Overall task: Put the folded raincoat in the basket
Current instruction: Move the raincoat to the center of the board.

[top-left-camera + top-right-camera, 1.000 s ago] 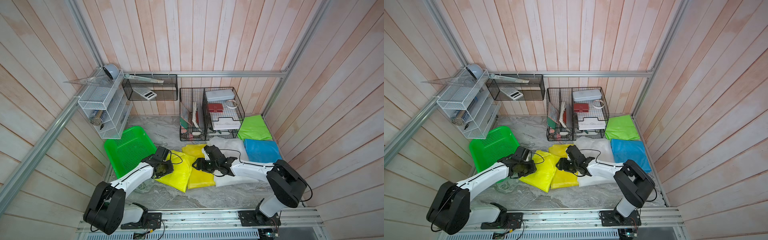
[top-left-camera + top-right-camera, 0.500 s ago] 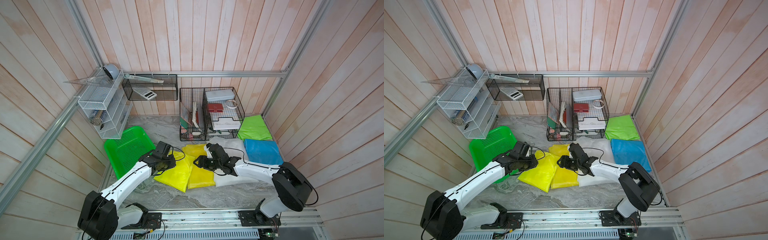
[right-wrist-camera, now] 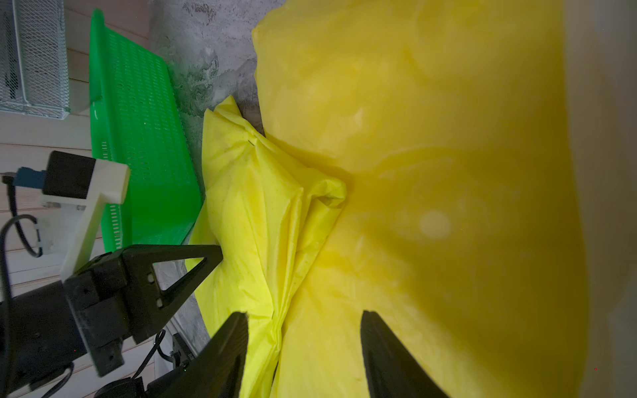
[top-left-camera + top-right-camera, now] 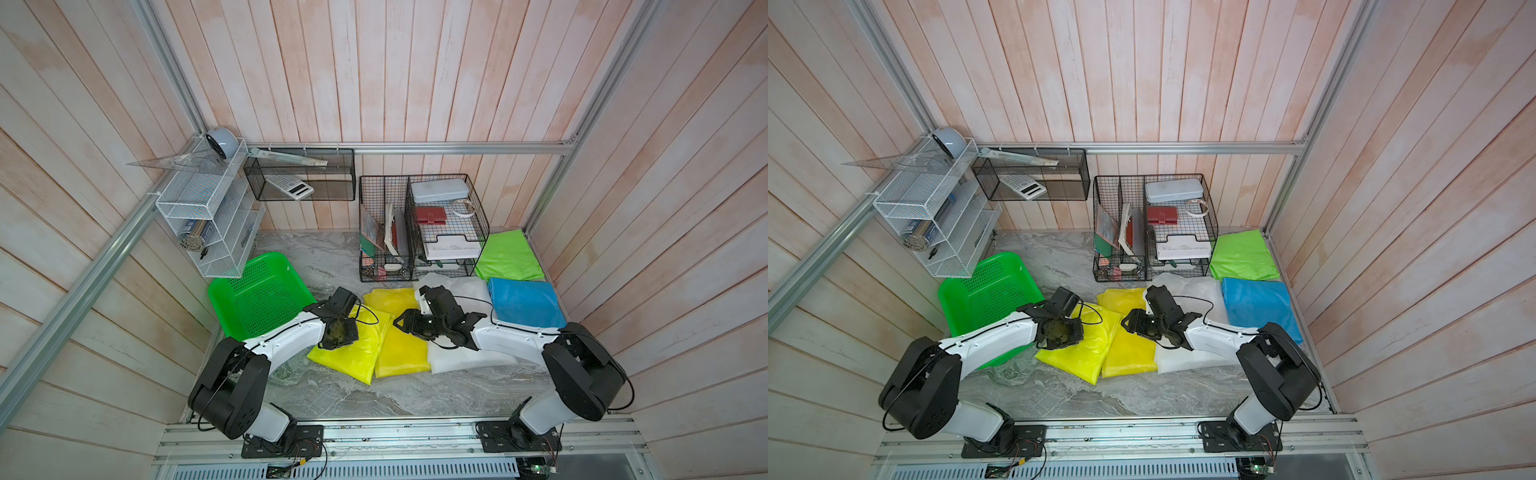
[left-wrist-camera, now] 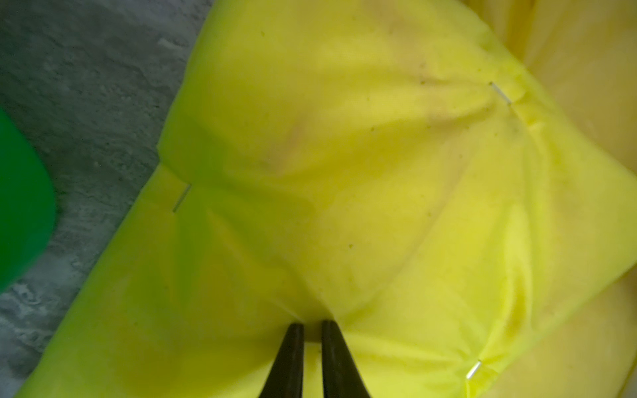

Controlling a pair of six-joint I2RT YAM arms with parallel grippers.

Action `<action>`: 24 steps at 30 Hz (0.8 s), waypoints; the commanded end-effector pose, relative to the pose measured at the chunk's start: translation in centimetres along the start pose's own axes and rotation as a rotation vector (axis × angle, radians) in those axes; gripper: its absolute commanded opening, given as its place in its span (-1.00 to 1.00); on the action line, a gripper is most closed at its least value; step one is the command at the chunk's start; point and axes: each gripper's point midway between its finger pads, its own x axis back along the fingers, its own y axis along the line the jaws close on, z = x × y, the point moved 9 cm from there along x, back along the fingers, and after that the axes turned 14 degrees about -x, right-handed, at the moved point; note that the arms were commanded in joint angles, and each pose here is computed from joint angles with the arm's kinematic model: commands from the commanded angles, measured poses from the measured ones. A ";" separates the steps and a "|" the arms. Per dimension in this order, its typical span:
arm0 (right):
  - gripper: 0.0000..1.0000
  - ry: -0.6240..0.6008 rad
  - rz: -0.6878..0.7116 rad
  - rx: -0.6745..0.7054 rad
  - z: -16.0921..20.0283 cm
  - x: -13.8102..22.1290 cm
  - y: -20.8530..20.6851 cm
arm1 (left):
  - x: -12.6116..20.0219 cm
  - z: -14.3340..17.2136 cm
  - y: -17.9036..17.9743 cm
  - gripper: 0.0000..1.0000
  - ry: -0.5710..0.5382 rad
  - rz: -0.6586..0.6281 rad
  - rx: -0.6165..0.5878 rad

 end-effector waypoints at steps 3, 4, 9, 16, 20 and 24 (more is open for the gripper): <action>0.18 0.037 -0.009 -0.036 0.2 -1.6 -0.5 | -1.0 0.7 0.7 -0.69 0.018 -0.063 -0.002; 0.19 0.040 -0.008 -0.038 0.2 -1.9 -0.5 | -1.1 0.8 0.8 -0.69 0.023 -0.070 -0.004; 0.19 0.066 -0.014 -0.044 0.1 -3.3 -0.1 | -1.6 1.2 1.2 -0.69 0.033 -0.092 -0.005; 0.19 0.087 -0.035 -0.092 -0.4 -5.3 -0.1 | -2.0 1.6 1.2 -0.69 0.043 -0.084 -0.003; 0.19 0.099 -0.047 -0.103 -0.5 -6.1 0.3 | -2.1 1.5 1.2 -0.69 0.044 -0.083 -0.004; 0.19 0.102 -0.061 -0.123 -0.5 -6.9 0.5 | -2.1 1.6 1.2 -0.69 0.044 -0.083 -0.005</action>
